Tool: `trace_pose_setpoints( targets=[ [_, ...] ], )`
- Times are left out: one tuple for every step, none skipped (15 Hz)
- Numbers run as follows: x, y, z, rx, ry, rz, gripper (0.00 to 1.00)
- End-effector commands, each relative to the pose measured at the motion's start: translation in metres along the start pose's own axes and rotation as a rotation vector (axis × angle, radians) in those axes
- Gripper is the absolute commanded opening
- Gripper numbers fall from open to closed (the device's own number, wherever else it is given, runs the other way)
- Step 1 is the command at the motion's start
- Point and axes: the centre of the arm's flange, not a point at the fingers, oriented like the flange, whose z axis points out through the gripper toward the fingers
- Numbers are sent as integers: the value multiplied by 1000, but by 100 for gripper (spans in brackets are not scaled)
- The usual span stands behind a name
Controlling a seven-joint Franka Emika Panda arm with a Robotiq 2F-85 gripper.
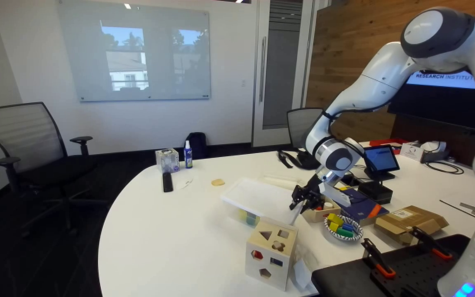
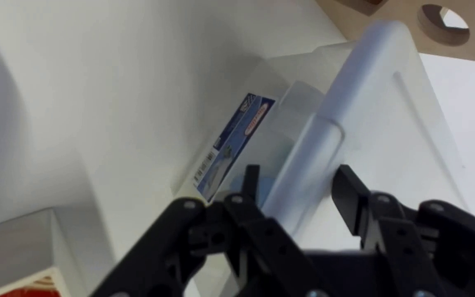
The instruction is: Open the storage bin
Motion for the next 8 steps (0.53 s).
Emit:
trace_pose_setpoints(
  targets=[
    [-8, -25, -28, -59, -45, -3, 23],
    [-8, -30, -29, -64, -61, -4, 17],
    [-8, -36, -31, -75, -75, -7, 13],
    [-9, -41, -32, -82, -91, -11, 9],
    [-9, -45, -34, -91, -105, -11, 9],
    [-9, -47, -35, -102, -117, -13, 8],
    [-9, -48, -36, -114, -127, -13, 8],
    [-8, -49, -37, -123, -135, -13, 8]
  ],
)
